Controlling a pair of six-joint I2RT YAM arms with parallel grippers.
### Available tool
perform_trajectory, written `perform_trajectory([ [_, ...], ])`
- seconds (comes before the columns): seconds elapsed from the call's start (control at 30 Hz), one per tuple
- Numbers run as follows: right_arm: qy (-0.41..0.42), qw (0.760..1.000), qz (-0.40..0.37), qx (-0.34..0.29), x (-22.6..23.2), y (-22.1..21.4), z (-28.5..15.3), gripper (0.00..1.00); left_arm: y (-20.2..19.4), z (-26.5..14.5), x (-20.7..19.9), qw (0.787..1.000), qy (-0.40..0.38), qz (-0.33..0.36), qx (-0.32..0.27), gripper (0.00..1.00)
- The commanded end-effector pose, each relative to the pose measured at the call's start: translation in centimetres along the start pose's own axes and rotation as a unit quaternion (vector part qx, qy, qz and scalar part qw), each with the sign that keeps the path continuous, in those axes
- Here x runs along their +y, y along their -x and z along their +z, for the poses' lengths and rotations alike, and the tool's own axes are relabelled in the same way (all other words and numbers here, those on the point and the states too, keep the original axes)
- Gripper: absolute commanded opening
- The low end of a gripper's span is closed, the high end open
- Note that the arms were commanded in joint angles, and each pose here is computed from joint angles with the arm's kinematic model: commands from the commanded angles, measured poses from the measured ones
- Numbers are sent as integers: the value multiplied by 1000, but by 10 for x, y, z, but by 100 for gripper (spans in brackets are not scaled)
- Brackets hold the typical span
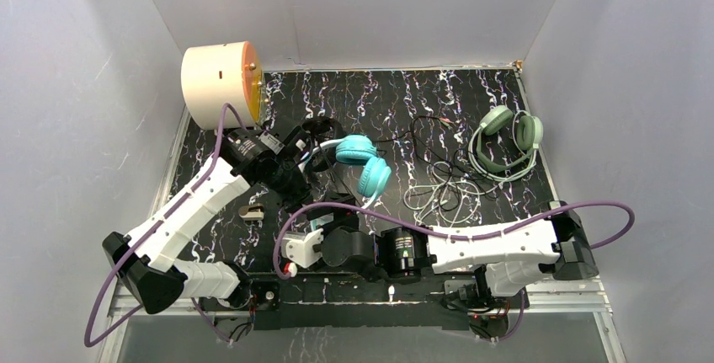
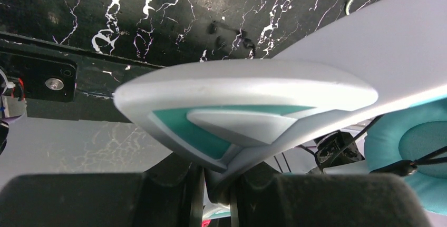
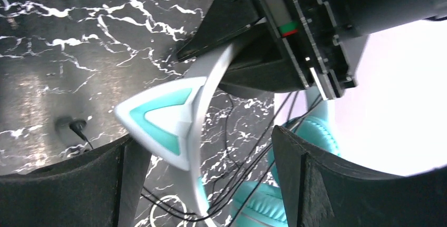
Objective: Wrap the headphones
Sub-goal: Wrap the headphones cable around the headphones.
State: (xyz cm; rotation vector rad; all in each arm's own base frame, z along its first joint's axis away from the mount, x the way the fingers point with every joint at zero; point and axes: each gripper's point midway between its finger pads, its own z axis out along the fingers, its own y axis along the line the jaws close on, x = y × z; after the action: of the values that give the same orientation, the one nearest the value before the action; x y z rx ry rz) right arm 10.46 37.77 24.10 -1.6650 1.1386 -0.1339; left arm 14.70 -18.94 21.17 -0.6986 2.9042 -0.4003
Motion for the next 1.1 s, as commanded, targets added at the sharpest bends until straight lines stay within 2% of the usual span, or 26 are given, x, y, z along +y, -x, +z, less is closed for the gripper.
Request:
perform_trajectory([
  [0.0, -64, 998, -7, -4, -26, 12, 3, 90, -8, -13, -8, 999, -40, -11, 20, 0],
  [0.3, -56, 998, -22, 12, -18, 5, 19, 87, -13, -18, -12, 998, -51, -14, 39, 0],
  [0.47, -91, 994, -38, 39, -28, -2, 26, 74, -16, -18, -12, 997, -50, -13, 48, 0],
  [0.63, -85, 994, -54, 46, -26, -5, 30, 71, -14, -19, -9, 998, -49, -14, 41, 0],
  [0.73, -80, 994, -53, 48, -26, -4, 31, 60, -14, -17, -5, 998, -43, -14, 43, 0],
  [0.9, -71, 996, -39, 46, -24, 1, 34, 28, -13, -16, -4, 998, -44, -19, 38, 0],
  [1.07, -76, 996, -25, 39, -27, 8, 36, 6, -9, -17, -2, 999, -44, -13, 27, 0],
])
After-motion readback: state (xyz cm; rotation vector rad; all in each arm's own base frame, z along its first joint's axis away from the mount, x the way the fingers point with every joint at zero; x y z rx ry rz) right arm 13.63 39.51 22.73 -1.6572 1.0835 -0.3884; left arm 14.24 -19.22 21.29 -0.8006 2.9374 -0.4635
